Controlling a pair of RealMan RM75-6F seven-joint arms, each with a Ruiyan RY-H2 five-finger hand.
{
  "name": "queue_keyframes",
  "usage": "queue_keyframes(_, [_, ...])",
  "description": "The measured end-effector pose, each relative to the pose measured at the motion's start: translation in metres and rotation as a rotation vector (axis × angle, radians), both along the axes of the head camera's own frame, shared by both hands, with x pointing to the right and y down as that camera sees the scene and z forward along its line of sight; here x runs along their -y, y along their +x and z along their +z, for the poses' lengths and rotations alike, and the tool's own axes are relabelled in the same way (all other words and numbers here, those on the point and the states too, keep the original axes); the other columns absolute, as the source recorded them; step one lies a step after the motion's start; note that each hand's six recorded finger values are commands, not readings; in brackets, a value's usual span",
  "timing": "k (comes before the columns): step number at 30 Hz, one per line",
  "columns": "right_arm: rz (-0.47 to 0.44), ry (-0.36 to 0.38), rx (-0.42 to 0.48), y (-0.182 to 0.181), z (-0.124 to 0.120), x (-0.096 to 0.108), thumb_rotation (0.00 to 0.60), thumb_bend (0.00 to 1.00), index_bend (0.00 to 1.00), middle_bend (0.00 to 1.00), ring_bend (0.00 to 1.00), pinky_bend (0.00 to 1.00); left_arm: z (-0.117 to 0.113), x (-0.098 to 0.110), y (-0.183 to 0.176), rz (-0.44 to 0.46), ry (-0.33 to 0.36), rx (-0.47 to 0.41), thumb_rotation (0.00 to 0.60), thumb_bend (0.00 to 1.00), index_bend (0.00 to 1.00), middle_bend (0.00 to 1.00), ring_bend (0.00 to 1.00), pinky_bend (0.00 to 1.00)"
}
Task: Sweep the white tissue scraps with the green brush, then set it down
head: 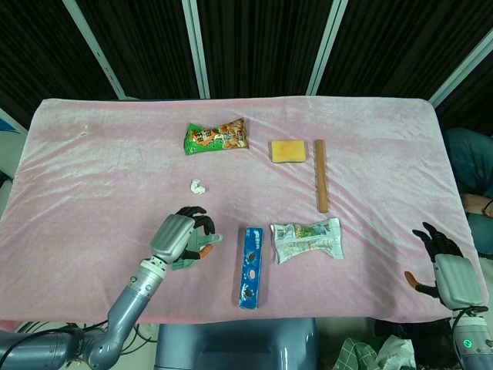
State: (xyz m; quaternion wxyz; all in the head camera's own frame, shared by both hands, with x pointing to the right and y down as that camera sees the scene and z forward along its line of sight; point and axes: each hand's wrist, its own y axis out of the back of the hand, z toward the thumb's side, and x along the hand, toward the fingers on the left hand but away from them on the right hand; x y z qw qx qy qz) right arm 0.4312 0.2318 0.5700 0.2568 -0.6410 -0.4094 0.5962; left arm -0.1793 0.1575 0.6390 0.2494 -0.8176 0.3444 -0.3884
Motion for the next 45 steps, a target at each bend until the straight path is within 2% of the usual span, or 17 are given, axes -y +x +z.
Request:
queue_keyframes(3, [0.003,0.0,0.001,0.0,0.0,0.0,0.6,0.19,0.18,0.04,0.1,0.15,0.002,-0.001,0.0,-0.03,-0.003,-0.013,0.6,0.37,0.62,0.62,0.22,0.24])
queue_keyframes(10, [0.007,0.001,0.005,0.0,0.0,0.0,0.6,0.19,0.18,0.04,0.1,0.15,0.009,0.001,0.003,-0.081,0.046,-0.04,0.6,0.37,0.64,0.62,0.22,0.24])
queue_keyframes(13, [0.01,0.004,0.006,0.0,-0.001,0.0,0.6,0.19,0.18,0.04,0.1,0.15,0.013,0.001,0.003,-0.092,0.047,-0.056,0.6,0.37,0.63,0.62,0.22,0.24])
queue_keyframes(22, [0.017,0.0,0.012,0.001,0.0,0.001,0.6,0.19,0.18,0.04,0.1,0.15,0.035,-0.003,0.012,-0.056,-0.07,-0.107,0.6,0.37,0.64,0.63,0.22,0.24])
queue_keyframes(28, [0.018,-0.006,0.014,0.0,0.0,0.0,0.6,0.19,0.18,0.04,0.1,0.16,0.044,0.0,0.017,-0.038,-0.081,-0.136,0.6,0.37,0.64,0.63,0.23,0.24])
queue_keyframes(36, [0.019,-0.008,0.016,0.0,0.001,0.0,0.6,0.19,0.18,0.04,0.1,0.16,0.041,0.008,0.031,-0.045,-0.029,-0.25,0.6,0.37,0.64,0.63,0.23,0.24])
queue_keyframes(45, [0.025,-0.014,0.02,0.001,0.001,0.0,0.6,0.19,0.18,0.04,0.1,0.16,0.05,0.02,0.046,-0.061,0.024,-0.396,0.6,0.37,0.66,0.64,0.24,0.27])
